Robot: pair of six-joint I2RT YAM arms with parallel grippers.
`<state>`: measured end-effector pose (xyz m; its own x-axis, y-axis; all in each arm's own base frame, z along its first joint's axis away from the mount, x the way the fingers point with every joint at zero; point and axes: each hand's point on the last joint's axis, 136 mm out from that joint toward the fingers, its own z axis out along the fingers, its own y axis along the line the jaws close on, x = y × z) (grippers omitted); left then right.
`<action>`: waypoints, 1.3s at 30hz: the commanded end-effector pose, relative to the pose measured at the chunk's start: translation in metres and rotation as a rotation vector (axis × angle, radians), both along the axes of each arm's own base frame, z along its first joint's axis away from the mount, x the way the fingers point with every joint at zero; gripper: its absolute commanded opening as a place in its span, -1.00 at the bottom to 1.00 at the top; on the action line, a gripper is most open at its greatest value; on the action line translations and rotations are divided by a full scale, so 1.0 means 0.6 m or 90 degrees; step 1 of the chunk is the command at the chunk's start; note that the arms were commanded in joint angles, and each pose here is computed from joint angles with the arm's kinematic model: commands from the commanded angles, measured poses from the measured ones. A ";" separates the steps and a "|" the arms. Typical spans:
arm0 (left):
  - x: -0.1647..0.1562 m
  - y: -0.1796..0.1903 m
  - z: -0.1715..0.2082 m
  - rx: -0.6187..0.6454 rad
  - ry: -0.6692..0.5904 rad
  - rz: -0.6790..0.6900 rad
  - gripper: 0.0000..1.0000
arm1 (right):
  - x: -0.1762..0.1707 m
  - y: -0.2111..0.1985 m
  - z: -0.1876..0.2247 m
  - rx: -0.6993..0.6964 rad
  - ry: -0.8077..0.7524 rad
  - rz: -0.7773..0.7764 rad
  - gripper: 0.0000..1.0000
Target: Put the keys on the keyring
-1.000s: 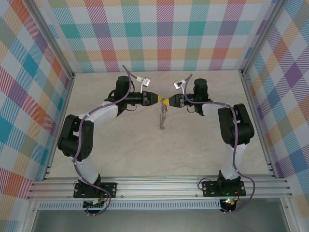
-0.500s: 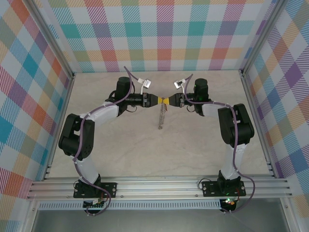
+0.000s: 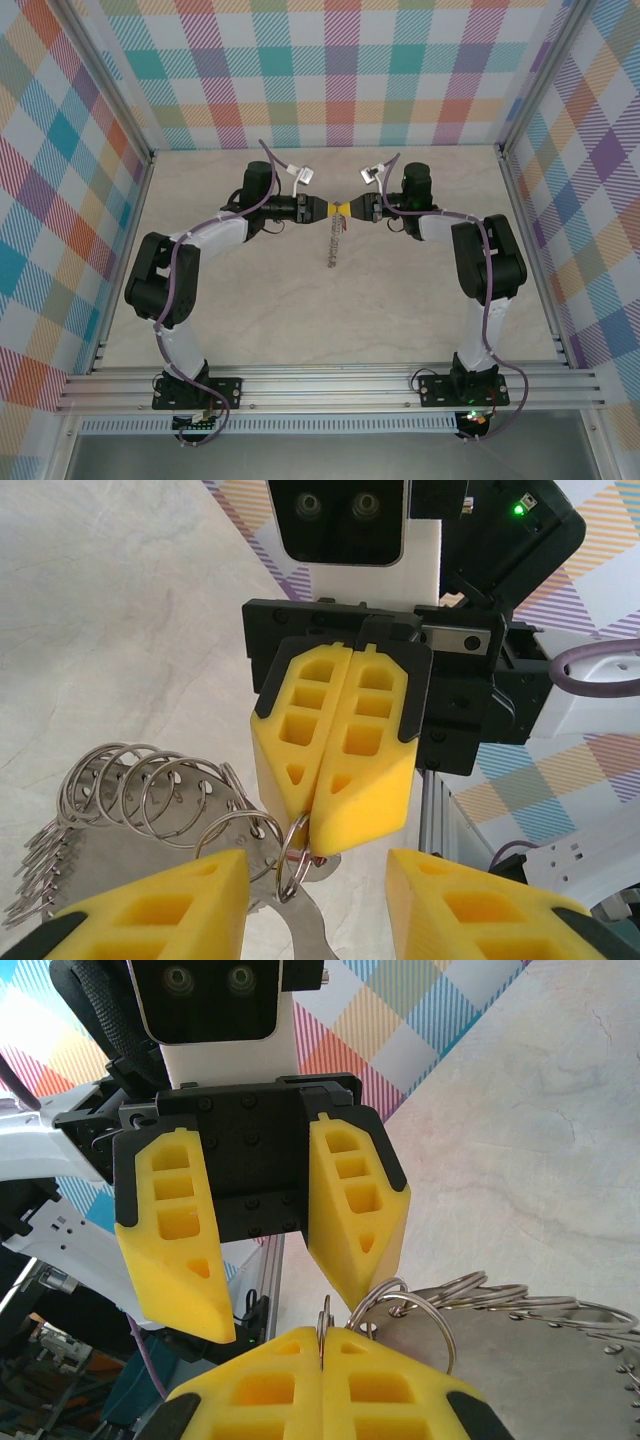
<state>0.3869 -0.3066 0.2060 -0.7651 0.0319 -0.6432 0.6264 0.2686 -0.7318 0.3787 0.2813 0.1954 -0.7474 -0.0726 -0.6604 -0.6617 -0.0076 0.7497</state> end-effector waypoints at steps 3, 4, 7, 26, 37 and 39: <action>0.005 -0.008 0.008 -0.019 -0.013 -0.007 -0.21 | -0.013 -0.002 0.020 0.016 -0.040 0.024 -1.00; 0.004 -0.010 0.007 -0.020 -0.013 -0.009 -0.22 | -0.013 -0.002 0.021 0.016 -0.040 0.024 -1.00; -0.001 -0.019 0.007 -0.024 -0.010 -0.026 -0.30 | -0.013 -0.002 0.020 0.016 -0.040 0.024 -1.00; -0.011 -0.031 0.006 -0.031 -0.009 -0.048 -1.00 | -0.010 -0.003 0.015 0.011 -0.034 0.019 -1.00; -0.004 -0.028 0.025 -0.046 -0.027 -0.016 -1.00 | 0.008 -0.035 0.032 0.058 -0.010 -0.043 -0.36; -0.005 -0.027 0.031 -0.050 -0.031 -0.013 -1.00 | 0.009 -0.042 0.037 0.077 -0.005 -0.062 -0.34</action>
<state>0.3870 -0.3200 0.2012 -0.7794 0.0198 -0.6262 0.6125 0.2341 -0.7550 0.3827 0.2628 0.2026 -0.7693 0.0139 -0.6387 -0.6389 -0.0069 0.7693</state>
